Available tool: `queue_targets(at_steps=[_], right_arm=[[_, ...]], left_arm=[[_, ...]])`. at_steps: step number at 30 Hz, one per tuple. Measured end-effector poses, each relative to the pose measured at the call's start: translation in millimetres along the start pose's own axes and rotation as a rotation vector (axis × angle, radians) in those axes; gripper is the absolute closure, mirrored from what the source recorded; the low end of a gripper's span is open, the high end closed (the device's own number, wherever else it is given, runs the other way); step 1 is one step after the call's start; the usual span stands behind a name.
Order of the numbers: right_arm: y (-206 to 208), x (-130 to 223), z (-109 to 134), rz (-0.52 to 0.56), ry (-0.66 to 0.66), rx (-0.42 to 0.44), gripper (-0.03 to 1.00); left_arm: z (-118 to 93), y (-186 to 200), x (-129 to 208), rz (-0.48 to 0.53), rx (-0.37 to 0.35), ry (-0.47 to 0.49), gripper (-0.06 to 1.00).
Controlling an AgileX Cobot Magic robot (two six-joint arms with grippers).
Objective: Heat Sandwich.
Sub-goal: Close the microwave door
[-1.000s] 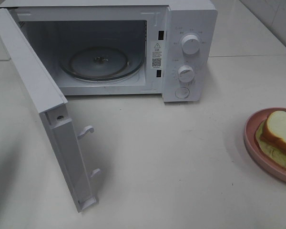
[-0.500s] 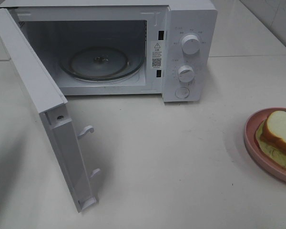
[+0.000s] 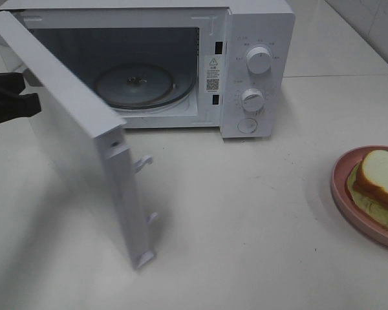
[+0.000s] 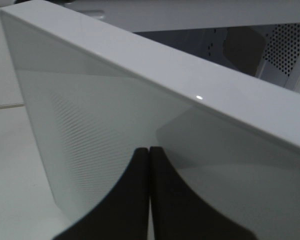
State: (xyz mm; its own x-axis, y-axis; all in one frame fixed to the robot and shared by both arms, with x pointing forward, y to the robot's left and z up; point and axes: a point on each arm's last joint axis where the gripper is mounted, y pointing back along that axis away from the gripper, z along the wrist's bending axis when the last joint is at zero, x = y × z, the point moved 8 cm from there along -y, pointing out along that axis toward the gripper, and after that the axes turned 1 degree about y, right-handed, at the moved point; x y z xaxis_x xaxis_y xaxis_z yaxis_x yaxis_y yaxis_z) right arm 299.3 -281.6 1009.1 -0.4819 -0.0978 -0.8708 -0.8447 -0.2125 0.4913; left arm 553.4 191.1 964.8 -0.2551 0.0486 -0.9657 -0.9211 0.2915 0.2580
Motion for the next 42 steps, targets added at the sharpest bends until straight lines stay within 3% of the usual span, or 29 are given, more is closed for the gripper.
queue_targets(at_steps=[8,13,22,26,30,35,42], right_arm=[[0,0,0,0.000,0.000,0.000,0.34],[0,0,0,0.000,0.000,0.000,0.34],[0,0,0,0.000,0.000,0.000,0.34],[0,0,0,0.000,0.000,0.000,0.34],[0,0,0,0.000,0.000,0.000,0.34],[0,0,0,0.000,0.000,0.000,0.34],[0,0,0,0.000,0.000,0.000,0.34]], left_arm=[[-33,-21,-6,-0.012,-0.003,-0.073,0.94],[-49,-32,-5,-0.029,-0.067,-0.120,0.94],[-90,-48,-8,-0.045,-0.155,-0.322,0.94],[-114,-61,-19,-0.103,-0.192,-0.446,0.94],[-121,-70,-19,-0.109,-0.205,-0.498,0.94],[-132,-87,-19,-0.102,-0.219,-0.660,0.94],[-138,-101,-18,-0.100,-0.248,-0.778,0.94]])
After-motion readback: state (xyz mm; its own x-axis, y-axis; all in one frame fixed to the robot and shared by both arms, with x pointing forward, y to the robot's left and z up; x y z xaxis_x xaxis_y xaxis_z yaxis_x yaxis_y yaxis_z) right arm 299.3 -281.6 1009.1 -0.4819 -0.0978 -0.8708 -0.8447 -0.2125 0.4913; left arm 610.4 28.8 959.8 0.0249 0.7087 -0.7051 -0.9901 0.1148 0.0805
